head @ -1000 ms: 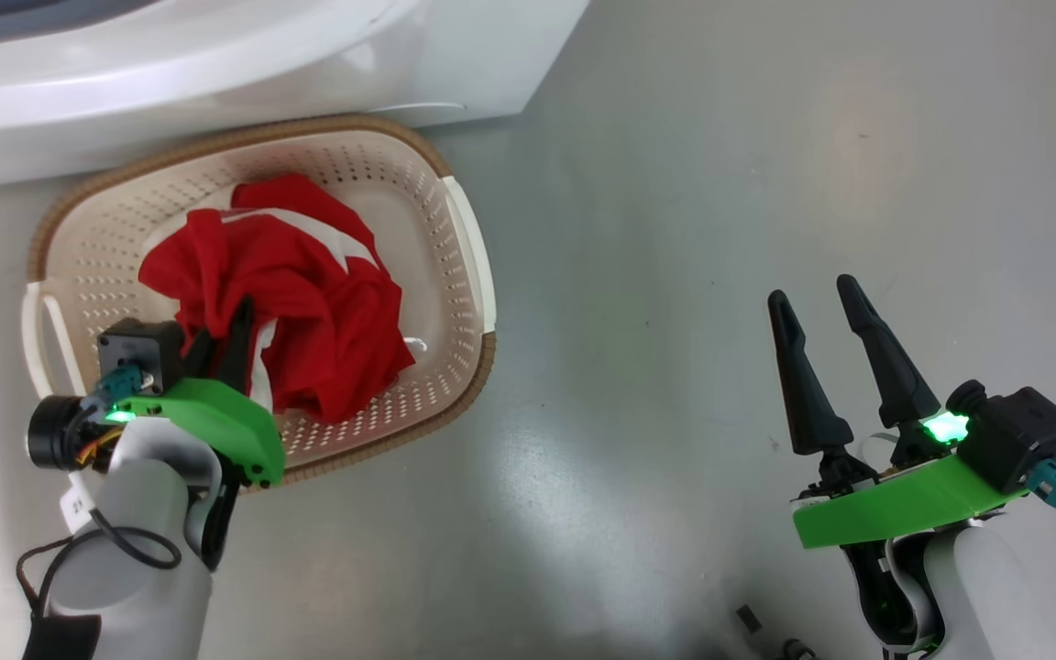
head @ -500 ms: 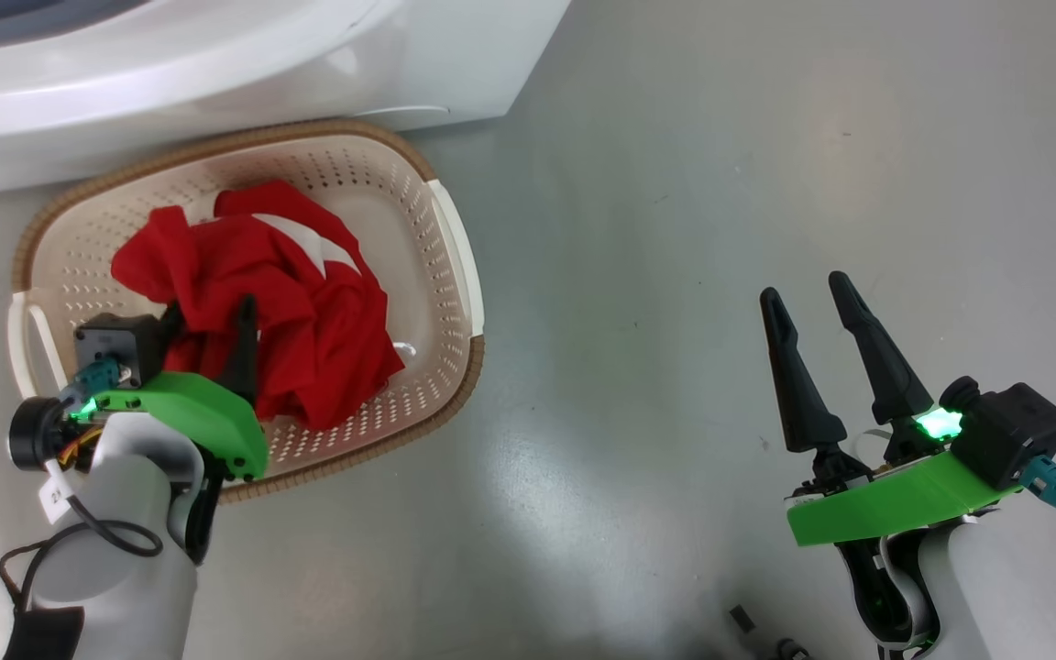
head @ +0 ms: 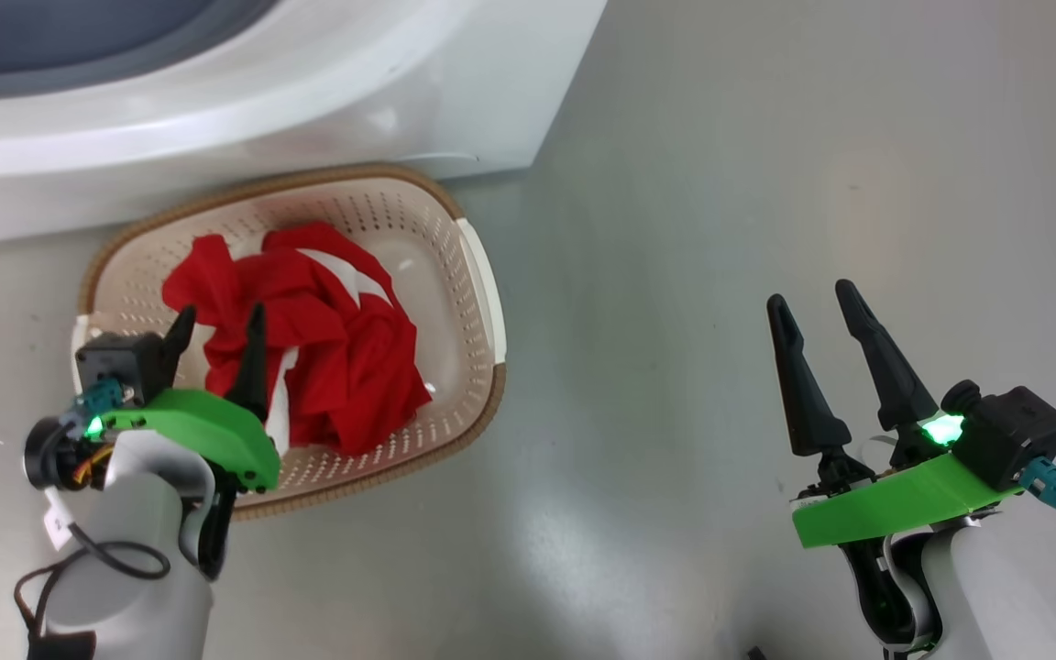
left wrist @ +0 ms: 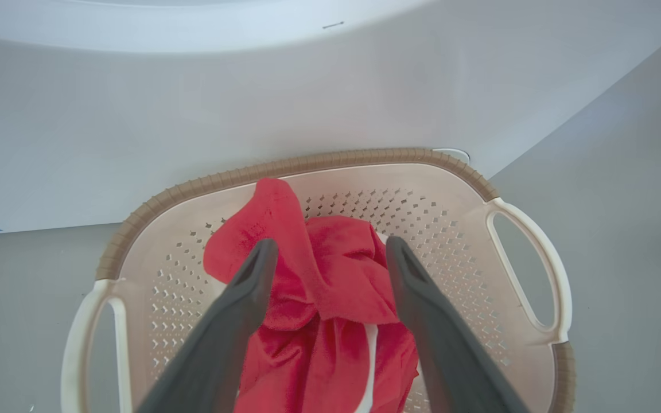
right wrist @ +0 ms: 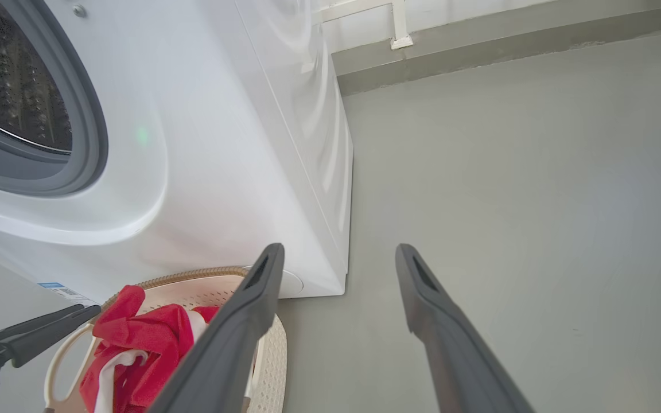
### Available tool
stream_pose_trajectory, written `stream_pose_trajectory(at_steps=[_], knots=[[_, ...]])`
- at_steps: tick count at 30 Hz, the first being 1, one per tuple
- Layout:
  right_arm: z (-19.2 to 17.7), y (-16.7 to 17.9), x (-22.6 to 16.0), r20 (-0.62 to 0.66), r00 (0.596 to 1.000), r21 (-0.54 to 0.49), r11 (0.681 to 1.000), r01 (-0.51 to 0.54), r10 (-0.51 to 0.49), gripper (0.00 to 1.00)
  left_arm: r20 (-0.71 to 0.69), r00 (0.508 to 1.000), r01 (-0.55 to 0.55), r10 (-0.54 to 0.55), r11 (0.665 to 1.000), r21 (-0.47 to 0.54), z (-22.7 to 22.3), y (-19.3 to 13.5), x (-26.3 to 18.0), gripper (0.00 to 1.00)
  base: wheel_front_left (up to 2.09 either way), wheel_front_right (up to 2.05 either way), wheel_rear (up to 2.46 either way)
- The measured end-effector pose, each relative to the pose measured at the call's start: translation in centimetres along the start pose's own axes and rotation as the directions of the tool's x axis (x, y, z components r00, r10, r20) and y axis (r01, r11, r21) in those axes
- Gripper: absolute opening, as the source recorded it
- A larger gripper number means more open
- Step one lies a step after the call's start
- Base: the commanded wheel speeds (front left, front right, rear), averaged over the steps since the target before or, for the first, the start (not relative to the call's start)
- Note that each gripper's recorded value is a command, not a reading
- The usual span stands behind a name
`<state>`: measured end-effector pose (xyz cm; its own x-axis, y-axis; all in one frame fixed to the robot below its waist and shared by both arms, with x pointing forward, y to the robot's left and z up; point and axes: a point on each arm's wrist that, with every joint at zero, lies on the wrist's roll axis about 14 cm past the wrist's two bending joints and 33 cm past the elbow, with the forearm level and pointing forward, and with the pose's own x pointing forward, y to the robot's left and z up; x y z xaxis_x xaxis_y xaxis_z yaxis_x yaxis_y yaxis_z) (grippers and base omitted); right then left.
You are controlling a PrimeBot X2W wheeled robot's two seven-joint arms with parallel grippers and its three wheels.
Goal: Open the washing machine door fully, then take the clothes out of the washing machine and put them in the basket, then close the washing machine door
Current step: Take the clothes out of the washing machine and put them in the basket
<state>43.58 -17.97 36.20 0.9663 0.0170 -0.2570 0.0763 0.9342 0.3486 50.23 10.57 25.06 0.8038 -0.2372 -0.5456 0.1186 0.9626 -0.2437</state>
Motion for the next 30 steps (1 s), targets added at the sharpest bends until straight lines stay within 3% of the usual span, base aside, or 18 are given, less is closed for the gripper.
stream_pose_trajectory(at_steps=[13,30], knots=[[2.7,1.5,-1.9,0.063,0.997,0.000,0.999,-0.033,0.033,1.00,0.167,0.986,-0.017,0.019,1.000,-0.016,5.0,-0.2,-4.8,1.00,0.00,0.00,0.00],[4.0,2.9,-6.5,0.095,0.993,-0.002,0.998,-0.067,0.067,1.00,0.357,0.933,-0.046,0.048,0.999,-0.013,9.7,-0.2,-12.6,1.00,0.00,0.00,0.00]])
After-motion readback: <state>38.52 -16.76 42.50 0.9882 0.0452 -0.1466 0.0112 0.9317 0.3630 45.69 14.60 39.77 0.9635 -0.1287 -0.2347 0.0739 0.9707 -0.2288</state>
